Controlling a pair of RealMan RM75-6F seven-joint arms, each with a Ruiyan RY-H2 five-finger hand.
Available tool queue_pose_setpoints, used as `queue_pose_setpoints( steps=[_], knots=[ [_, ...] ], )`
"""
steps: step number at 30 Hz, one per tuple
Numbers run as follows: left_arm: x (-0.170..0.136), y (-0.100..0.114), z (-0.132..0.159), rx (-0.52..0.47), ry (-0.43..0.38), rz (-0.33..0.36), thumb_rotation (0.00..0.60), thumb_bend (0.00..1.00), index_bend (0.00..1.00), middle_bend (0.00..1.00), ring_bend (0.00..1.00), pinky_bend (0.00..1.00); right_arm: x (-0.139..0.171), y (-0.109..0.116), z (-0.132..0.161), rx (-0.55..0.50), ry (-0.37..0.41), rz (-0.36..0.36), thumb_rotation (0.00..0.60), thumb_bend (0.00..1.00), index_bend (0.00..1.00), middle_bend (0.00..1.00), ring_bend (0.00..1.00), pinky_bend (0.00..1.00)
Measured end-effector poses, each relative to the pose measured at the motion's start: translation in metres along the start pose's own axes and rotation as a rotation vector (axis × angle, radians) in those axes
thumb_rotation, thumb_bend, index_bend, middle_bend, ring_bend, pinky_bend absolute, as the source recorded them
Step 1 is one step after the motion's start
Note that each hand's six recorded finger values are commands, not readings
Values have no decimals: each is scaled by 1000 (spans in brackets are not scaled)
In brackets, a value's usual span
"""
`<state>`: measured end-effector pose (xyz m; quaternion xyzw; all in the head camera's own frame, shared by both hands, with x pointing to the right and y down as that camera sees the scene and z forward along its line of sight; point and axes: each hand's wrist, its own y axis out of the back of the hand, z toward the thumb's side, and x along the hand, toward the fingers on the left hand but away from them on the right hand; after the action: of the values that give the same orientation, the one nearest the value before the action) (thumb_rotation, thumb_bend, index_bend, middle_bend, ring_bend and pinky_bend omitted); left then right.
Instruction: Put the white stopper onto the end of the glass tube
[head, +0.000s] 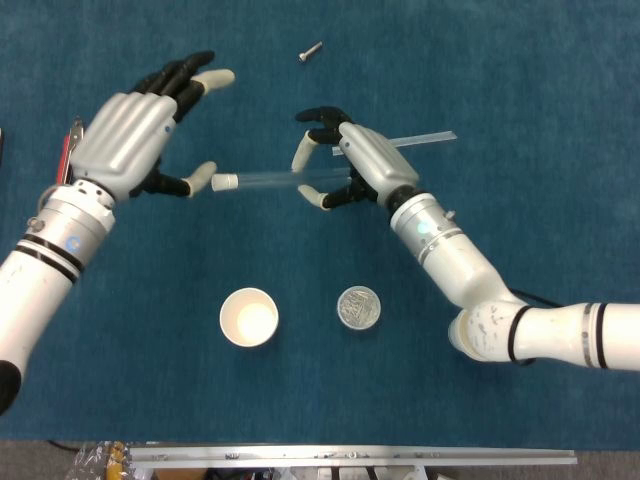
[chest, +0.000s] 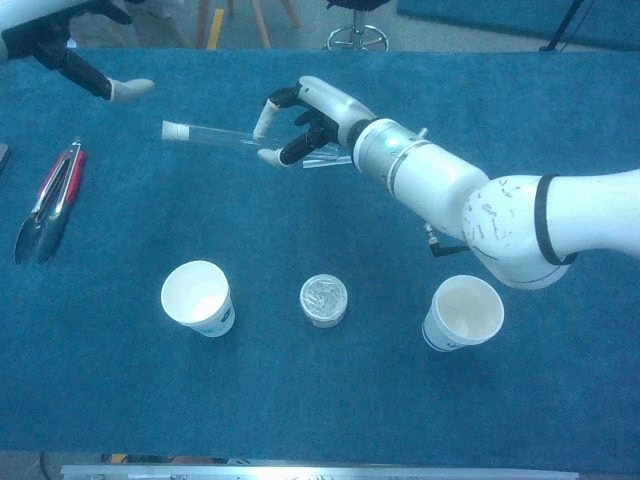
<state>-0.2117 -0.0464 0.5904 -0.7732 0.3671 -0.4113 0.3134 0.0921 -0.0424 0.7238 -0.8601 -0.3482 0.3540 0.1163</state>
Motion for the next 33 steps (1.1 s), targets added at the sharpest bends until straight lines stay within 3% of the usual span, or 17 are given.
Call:
queue_pose_setpoints(
  steps=[13, 21, 28, 33],
  knots=[
    [-16, 16, -34, 263, 44, 115, 600, 332, 91, 0, 0, 48, 10, 16, -30, 226, -61, 9, 600, 354, 647, 164, 0, 141],
    [-30, 17, -46, 285, 58, 147, 600, 333, 91, 0, 0, 48, 12, 10, -60, 372, -105, 27, 600, 355, 647, 164, 0, 141],
    [-42, 20, -51, 302, 64, 183, 600, 333, 91, 0, 0, 48, 11, -7, -72, 471, -98, 52, 600, 351, 645, 148, 0, 136],
    [-48, 19, -56, 304, 77, 178, 600, 333, 91, 0, 0, 48, 12, -11, -73, 517, -86, 75, 600, 351, 490, 82, 0, 106]
  ],
)
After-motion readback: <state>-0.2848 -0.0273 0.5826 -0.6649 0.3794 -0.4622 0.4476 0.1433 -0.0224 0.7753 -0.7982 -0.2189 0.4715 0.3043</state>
